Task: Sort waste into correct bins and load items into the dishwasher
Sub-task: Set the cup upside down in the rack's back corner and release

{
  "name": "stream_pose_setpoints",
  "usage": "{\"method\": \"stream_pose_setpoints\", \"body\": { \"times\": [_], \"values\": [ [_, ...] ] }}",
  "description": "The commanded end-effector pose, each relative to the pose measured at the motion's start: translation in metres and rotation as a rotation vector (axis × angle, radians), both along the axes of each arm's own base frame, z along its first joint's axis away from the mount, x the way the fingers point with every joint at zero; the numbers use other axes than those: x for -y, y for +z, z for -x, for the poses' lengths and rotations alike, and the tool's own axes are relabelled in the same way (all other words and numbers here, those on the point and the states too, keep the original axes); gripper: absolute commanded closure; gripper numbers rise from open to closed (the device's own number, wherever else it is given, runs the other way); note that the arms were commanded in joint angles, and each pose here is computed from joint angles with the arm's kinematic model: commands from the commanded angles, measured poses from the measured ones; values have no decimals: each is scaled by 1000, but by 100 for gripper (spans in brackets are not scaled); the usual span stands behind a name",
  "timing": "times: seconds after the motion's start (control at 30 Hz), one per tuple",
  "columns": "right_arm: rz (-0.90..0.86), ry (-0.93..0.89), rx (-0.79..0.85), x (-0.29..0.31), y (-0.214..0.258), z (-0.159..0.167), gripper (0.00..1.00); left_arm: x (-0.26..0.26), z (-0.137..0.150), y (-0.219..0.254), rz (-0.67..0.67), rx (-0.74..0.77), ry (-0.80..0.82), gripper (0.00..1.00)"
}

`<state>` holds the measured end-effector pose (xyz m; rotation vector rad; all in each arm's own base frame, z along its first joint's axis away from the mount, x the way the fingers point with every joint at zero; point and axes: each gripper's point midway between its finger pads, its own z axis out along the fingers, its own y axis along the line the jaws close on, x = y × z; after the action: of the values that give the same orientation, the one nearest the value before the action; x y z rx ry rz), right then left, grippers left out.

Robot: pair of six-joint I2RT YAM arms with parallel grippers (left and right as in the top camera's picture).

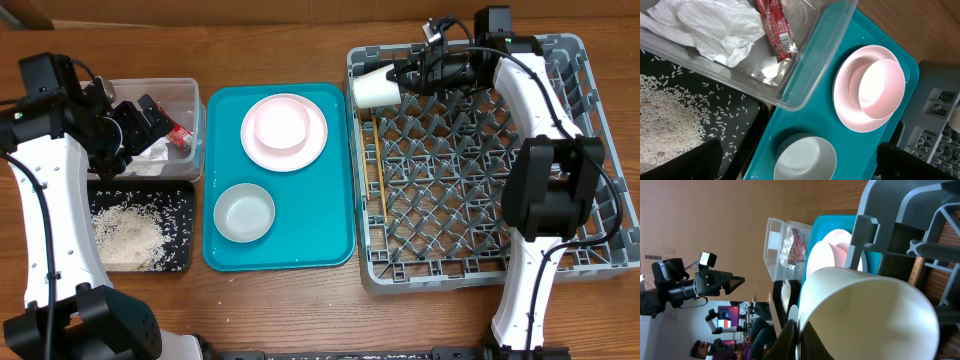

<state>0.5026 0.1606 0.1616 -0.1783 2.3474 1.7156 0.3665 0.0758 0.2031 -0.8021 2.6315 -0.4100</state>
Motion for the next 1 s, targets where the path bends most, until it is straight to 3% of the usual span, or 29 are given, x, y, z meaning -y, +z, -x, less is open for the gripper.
{"method": "stream_pose_setpoints", "body": {
  "times": [0.0, 0.27, 0.7, 0.97],
  "values": [
    [32, -32, -11, 14, -9, -2, 92, 0, 0, 14, -25, 38, -20, 0],
    [241, -114, -103, 41, -44, -1, 85, 0, 0, 14, -25, 39, -20, 0],
    [324, -169, -226, 73, -55, 13, 85, 0, 0, 14, -25, 39, -20, 0],
    [535, -249, -169, 102, -28, 21, 71, 0, 0, 14, -25, 39, -20, 0]
  ]
}}
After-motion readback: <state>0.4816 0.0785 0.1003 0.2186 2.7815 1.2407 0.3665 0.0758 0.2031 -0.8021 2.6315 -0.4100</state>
